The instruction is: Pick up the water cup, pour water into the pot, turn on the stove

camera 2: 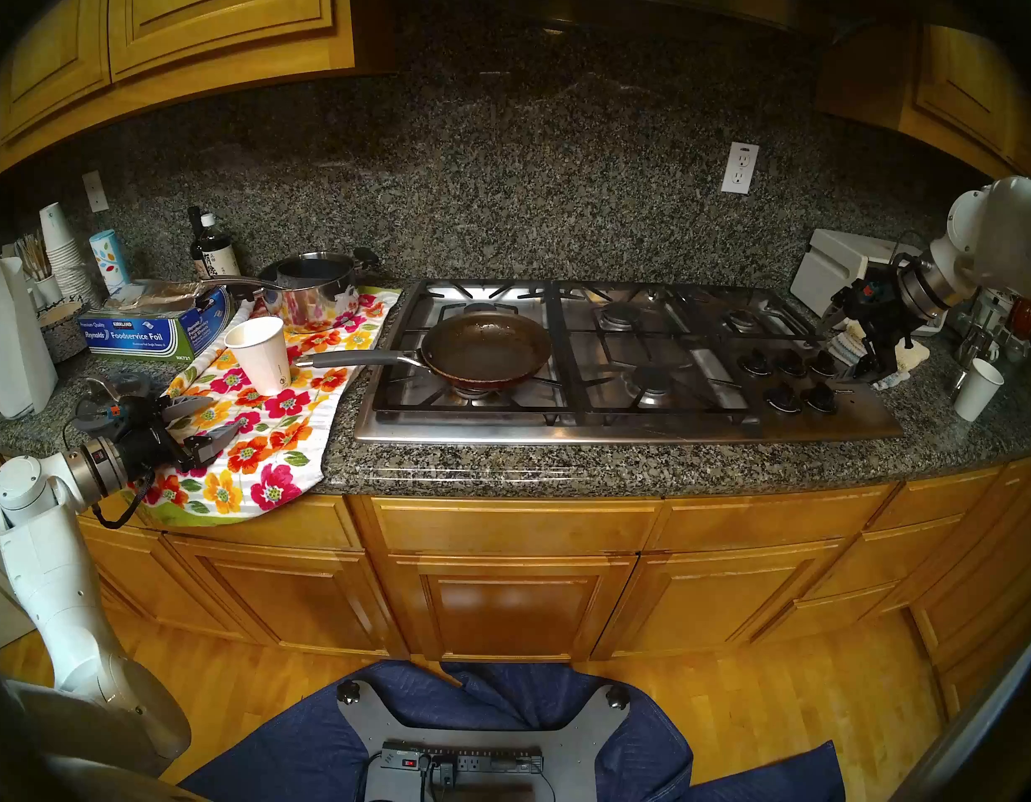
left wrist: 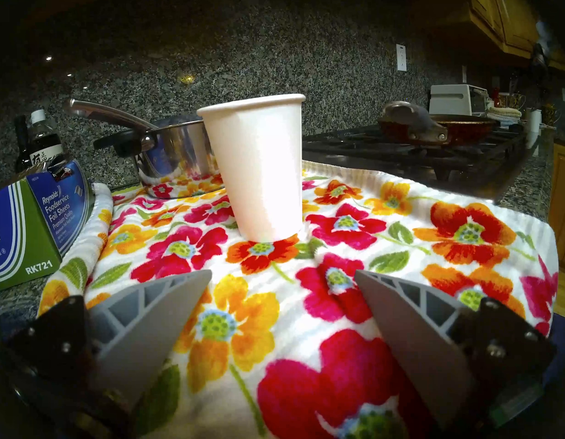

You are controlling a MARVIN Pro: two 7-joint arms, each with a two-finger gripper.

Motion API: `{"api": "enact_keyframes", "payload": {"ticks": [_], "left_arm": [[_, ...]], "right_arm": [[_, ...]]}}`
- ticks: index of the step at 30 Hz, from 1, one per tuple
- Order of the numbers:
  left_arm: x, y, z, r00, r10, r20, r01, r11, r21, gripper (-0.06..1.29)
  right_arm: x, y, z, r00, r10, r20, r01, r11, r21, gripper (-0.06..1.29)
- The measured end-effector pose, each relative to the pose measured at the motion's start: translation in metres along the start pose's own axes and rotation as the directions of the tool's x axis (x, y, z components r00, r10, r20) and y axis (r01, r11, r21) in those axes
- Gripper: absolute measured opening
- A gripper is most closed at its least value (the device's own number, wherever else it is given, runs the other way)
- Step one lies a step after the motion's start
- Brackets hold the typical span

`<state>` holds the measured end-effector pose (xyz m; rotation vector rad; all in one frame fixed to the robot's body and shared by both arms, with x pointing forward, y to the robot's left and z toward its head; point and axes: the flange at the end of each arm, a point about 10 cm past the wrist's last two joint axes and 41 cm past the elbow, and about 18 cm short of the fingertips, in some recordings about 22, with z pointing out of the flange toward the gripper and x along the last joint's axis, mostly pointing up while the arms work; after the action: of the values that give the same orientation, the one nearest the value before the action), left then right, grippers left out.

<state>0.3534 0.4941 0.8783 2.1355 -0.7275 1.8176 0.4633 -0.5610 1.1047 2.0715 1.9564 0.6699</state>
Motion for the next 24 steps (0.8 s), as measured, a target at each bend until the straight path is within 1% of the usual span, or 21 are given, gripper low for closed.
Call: {"api": "enact_keyframes", "payload": {"ticks": [12,24], "left_arm": [[0.008,-0.006,0.016,1.000,0.013,-0.026,-0.013,1.000,-0.001,1.22],[0.012,-0.012,0.025,0.998,0.024,-0.050,-0.024,1.000,0.000,1.22]], "right_arm": [[0.000,0.000,0.000,1.000,0.000,0.000,0.000,1.000,0.001,1.21],[0.000,0.000,0.001,1.000,0.001,0.000,-0.001,1.000,0.001,1.21]]}}
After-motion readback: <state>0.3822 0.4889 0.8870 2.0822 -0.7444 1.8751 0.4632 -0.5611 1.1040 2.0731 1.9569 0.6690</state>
